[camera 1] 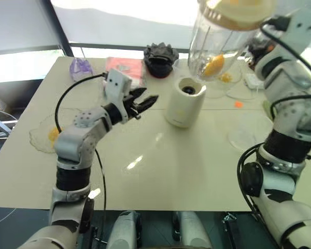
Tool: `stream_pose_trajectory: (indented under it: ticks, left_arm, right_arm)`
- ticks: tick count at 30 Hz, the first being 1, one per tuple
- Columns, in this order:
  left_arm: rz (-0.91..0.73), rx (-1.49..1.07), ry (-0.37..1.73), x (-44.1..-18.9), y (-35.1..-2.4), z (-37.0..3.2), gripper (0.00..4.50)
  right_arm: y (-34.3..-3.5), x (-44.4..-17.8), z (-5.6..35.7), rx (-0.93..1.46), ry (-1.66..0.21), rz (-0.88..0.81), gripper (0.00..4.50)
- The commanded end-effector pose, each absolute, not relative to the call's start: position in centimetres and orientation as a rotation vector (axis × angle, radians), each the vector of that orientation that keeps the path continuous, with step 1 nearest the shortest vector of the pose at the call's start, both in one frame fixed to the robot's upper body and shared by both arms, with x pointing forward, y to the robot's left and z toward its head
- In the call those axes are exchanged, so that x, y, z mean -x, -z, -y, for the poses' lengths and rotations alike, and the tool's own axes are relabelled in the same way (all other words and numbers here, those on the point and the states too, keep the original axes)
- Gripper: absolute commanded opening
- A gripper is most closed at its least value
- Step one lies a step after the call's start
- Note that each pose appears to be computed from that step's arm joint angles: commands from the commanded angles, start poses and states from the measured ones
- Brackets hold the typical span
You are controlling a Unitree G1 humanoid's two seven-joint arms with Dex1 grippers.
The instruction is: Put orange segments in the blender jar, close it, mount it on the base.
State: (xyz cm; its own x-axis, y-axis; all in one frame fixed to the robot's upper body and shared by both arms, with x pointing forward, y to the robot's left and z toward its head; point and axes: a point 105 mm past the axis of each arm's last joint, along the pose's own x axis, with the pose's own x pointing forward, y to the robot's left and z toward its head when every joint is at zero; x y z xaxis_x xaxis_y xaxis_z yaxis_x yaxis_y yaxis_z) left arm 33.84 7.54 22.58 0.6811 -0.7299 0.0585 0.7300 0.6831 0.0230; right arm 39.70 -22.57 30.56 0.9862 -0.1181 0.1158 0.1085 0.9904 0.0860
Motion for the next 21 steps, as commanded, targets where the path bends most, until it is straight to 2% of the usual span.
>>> stream_pose_trajectory:
  ticks: [1,6,11,21]
  left_arm:
    - [0.108,-0.03,0.846,-32.3,-23.7,-7.6,2.69]
    - [0.116,-0.076,0.872,-31.2,-23.7,-7.8,2.69]
    - [0.087,-0.13,0.846,-31.2,-22.9,-8.5,2.69]
    - [0.052,-0.194,0.83,-31.1,-21.6,-9.3,2.69]
  right_arm:
    - [-34.1,-39.7,22.5,-0.103,0.101,0.265,1.14]
    - [-33.0,-41.0,22.3,-0.148,0.086,0.233,1.14]
    - [-32.3,-41.7,21.2,-0.173,0.057,0.202,1.14]
    - [-29.8,-41.2,19.7,-0.08,0.033,0.11,1.14]
